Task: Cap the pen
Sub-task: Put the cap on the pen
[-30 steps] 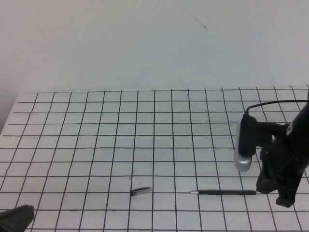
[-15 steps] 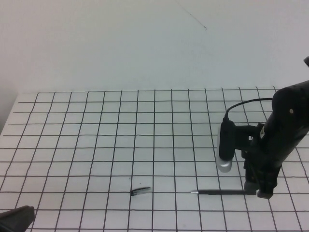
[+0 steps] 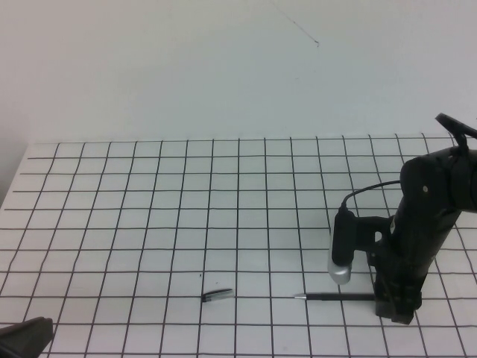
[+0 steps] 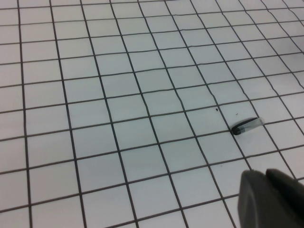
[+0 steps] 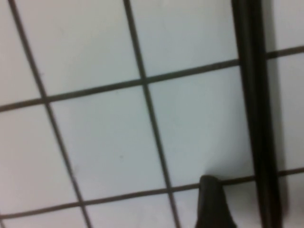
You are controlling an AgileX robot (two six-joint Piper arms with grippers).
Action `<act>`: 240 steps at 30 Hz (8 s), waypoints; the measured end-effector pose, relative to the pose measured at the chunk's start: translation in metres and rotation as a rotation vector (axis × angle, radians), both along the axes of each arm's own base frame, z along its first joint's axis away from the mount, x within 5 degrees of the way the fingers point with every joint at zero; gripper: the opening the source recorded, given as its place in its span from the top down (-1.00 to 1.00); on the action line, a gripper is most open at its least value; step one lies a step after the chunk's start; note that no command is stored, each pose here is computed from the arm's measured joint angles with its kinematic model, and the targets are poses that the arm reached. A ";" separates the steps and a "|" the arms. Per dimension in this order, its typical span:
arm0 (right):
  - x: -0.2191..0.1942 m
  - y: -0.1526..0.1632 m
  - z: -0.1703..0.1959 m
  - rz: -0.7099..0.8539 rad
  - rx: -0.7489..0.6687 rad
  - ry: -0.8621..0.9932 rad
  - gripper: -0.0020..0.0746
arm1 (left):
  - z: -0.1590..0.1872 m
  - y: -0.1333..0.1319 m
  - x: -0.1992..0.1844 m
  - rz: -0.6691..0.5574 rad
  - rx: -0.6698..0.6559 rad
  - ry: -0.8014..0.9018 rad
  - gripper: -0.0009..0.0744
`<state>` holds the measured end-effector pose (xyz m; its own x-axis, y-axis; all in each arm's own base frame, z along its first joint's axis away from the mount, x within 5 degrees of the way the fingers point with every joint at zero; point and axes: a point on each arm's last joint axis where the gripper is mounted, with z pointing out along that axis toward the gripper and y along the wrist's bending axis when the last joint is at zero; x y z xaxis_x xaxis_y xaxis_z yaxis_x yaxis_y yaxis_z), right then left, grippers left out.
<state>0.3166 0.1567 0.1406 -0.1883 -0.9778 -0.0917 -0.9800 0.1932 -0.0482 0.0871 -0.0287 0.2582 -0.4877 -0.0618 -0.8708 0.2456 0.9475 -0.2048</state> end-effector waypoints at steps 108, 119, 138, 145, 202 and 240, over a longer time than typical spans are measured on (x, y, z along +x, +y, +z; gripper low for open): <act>-0.041 -0.047 0.218 -0.527 0.111 -0.293 0.79 | -0.094 -0.185 0.230 -0.953 0.858 0.534 0.15; -0.041 -0.046 0.218 -0.554 0.127 -0.282 0.79 | -0.094 -0.187 0.231 -0.964 0.848 0.514 0.14; -0.043 -0.042 0.217 -0.561 0.166 -0.251 0.79 | -0.103 -0.188 0.229 -0.916 0.781 0.609 0.97; -0.043 -0.041 0.217 -0.566 0.181 -0.238 0.79 | -0.103 -0.190 0.228 -0.886 0.741 0.631 0.76; -0.180 -0.029 0.114 -0.717 0.618 0.548 0.79 | -0.004 -0.120 0.080 -0.859 1.111 -1.118 0.97; -0.141 0.021 0.122 -0.556 0.497 0.600 0.79 | -0.017 -0.122 0.081 -0.969 1.182 -1.064 0.98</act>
<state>0.1751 0.1782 0.2621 -0.7644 -0.6098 -0.2092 -0.5766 0.5015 0.6449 0.1676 -0.1503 0.2409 0.7324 0.6582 -0.1743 0.2860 -0.0651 0.9560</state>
